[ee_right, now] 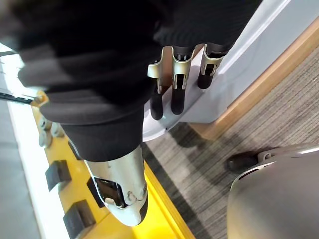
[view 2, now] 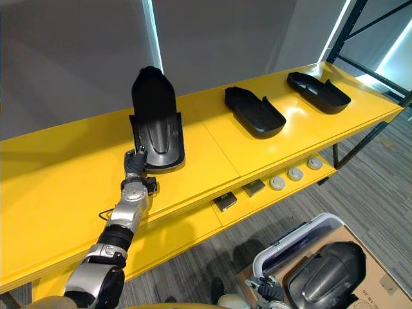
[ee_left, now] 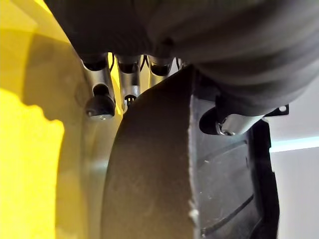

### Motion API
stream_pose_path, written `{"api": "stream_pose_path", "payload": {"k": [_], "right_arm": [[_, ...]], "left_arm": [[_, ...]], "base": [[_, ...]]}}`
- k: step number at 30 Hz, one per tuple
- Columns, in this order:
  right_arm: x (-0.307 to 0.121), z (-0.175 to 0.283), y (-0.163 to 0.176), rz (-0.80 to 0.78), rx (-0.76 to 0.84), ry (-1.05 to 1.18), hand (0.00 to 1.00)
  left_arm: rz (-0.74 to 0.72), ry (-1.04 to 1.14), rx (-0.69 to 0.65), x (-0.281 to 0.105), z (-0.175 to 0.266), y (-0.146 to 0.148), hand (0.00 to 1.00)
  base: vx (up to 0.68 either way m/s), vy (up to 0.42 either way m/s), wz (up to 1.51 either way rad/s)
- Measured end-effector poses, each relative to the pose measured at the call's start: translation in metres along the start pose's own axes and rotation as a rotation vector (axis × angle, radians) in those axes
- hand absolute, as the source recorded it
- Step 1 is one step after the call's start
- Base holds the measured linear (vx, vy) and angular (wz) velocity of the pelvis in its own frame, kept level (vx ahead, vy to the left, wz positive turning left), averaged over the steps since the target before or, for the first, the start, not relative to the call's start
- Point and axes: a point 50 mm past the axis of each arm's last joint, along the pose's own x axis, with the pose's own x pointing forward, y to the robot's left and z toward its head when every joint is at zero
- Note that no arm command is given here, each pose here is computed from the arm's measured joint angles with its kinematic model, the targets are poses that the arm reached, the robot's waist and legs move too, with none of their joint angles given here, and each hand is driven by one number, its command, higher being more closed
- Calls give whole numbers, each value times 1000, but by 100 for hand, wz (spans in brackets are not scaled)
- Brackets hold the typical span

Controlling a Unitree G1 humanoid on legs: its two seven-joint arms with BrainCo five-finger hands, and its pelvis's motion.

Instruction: Walk over and take plastic housings, then place them on the shelf

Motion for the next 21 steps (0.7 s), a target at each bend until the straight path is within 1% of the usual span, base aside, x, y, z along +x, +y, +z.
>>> {"api": "stream_pose_path", "payload": {"k": [5,11,17,21], "right_arm": [[3,6,5,11,3,-5,0],[5,14,10,22,8,-27,0],[5,14,9,18,7,-26,0],[5,13,9,15,7,-24,0]], "left_arm": [[22,-2,-45,3,8,-2,0],[55,15,-106,4,8,1,0],[40,27,-154,1,8,-6,0],[0,3,-136,-3,11,-15,0]], "base": [[22,42,4],[-91,11,3],[-72,-12,1],[-13,-3,2]]}}
